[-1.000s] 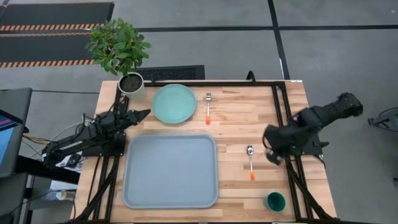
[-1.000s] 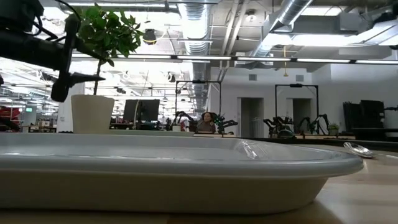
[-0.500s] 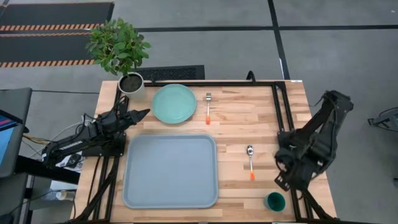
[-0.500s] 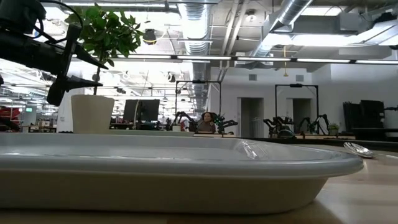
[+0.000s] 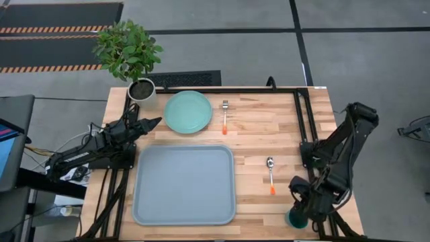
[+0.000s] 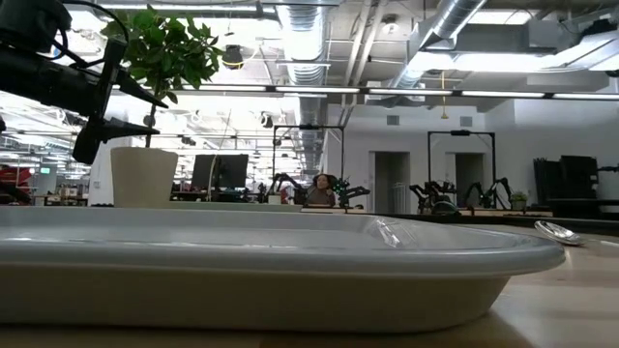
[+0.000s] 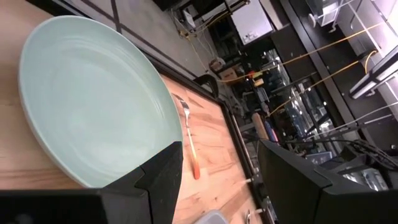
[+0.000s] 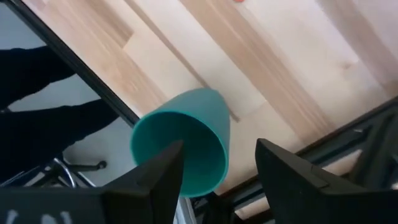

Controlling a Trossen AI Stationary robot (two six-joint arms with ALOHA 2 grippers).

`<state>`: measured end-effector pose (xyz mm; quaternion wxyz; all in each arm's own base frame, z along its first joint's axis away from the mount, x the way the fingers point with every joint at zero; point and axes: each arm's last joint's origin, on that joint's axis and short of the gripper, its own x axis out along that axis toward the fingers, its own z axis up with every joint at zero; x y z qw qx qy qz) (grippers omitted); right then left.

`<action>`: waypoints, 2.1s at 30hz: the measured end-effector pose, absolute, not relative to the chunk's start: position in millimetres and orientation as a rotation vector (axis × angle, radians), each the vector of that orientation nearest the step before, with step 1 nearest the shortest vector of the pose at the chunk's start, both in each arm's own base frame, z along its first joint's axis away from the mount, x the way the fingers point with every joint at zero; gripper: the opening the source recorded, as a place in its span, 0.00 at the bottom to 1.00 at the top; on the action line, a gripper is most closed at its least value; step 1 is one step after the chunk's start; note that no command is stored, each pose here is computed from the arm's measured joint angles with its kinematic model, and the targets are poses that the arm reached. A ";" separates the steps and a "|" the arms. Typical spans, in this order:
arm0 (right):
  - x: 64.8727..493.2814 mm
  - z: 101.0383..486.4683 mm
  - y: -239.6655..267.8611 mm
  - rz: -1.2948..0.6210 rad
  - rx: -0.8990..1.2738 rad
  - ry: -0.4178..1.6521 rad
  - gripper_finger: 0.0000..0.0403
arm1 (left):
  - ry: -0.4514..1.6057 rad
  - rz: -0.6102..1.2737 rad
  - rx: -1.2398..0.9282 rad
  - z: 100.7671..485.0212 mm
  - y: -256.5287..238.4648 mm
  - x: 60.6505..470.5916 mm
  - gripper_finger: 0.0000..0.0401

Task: Pick and place plate/cup/fork/spoon on tray
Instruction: Put the green cup to the top right side of the blue serving tray

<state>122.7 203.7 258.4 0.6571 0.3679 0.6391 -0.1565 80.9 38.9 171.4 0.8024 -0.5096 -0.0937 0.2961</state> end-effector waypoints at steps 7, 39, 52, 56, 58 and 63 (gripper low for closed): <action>108.0 237.1 212.4 -0.299 0.808 1.471 0.56 | -0.201 0.635 -1.092 171.3 38.9 80.9 0.49; 134.4 239.1 159.8 -0.247 0.732 1.435 0.02 | -0.204 0.645 -1.091 170.7 39.2 80.9 0.49; 166.4 255.4 44.1 -0.312 0.568 1.343 0.02 | -0.195 0.638 -1.080 170.7 39.0 81.0 0.49; 182.9 249.5 10.0 -0.338 0.539 1.318 0.02 | -0.202 0.632 -1.094 171.0 39.0 81.2 0.49; 193.3 249.4 -5.6 -0.345 0.522 1.310 0.02 | -0.202 0.613 -1.097 171.5 38.7 81.6 0.49; 224.0 251.5 -39.4 -0.353 0.438 1.333 0.02 | -0.197 0.582 -1.118 171.9 38.0 82.3 0.49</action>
